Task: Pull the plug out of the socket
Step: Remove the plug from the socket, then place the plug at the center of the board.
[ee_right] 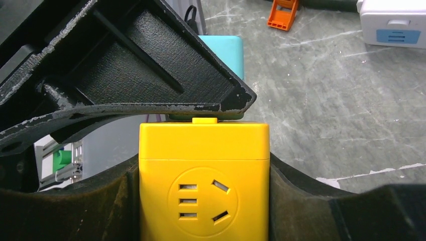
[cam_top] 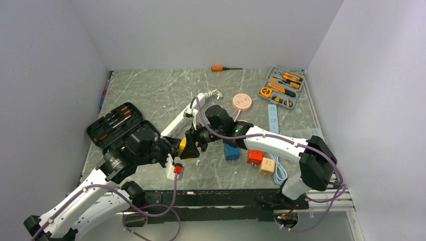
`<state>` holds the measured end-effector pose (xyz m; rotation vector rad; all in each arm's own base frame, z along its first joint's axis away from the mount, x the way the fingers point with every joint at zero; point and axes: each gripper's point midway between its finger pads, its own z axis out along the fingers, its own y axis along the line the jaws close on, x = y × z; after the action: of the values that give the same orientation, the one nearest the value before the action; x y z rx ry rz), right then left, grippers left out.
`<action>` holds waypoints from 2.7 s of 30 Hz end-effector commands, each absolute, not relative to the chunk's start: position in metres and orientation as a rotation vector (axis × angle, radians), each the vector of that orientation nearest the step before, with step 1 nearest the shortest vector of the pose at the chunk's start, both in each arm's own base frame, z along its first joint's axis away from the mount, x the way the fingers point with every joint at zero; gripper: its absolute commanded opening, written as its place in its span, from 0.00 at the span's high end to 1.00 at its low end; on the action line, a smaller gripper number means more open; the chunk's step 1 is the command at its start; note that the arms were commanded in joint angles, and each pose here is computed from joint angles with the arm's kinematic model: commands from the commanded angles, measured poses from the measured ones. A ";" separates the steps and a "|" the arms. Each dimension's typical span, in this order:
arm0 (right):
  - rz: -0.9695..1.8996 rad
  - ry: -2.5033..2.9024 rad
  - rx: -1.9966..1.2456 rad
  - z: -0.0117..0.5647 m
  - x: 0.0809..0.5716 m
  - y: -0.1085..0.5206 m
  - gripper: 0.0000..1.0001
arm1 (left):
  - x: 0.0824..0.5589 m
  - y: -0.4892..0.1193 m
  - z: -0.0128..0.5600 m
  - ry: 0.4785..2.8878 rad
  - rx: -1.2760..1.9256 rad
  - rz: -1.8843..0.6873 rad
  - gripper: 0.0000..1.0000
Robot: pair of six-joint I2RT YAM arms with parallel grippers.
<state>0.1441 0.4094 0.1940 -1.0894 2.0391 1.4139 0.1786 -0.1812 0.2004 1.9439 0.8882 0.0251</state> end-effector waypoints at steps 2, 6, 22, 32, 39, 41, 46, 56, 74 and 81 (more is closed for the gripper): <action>1.502 1.900 -1.082 0.224 0.149 0.416 1.00 | 0.184 -0.190 0.219 0.827 1.875 0.066 0.88; 1.493 1.923 -1.086 0.219 0.146 0.409 1.00 | 0.191 -0.187 0.212 0.812 1.893 0.135 1.00; 1.268 2.159 -1.000 0.150 0.120 0.333 1.00 | 0.232 -0.174 0.184 0.884 1.951 0.356 1.00; 0.992 2.250 -0.768 0.125 0.151 0.306 1.00 | 0.242 -0.180 0.176 0.898 1.958 0.342 1.00; 0.632 2.306 -0.622 0.098 0.228 0.326 1.00 | 0.234 -0.180 0.174 0.927 1.981 0.284 1.00; 0.514 2.322 -0.585 0.086 0.247 0.325 1.00 | 0.232 -0.177 0.176 0.950 1.975 0.280 1.00; 0.304 2.348 -0.486 0.058 0.268 0.307 0.95 | 0.222 -0.172 0.169 0.969 1.990 0.244 1.00; 0.352 2.356 -0.498 0.061 0.261 0.311 0.12 | 0.213 -0.180 0.157 1.092 1.953 0.089 1.00; 0.366 2.247 -0.037 0.176 0.284 0.224 0.00 | 0.203 -0.228 0.115 1.215 2.034 -0.224 1.00; 0.359 2.258 0.113 0.159 0.256 0.173 0.00 | 0.213 -0.236 0.069 1.433 2.139 -0.238 0.90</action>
<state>0.2707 0.2000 0.1590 0.0029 2.2589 0.3746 0.1983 -0.2179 0.0647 2.1703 1.3279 -0.2230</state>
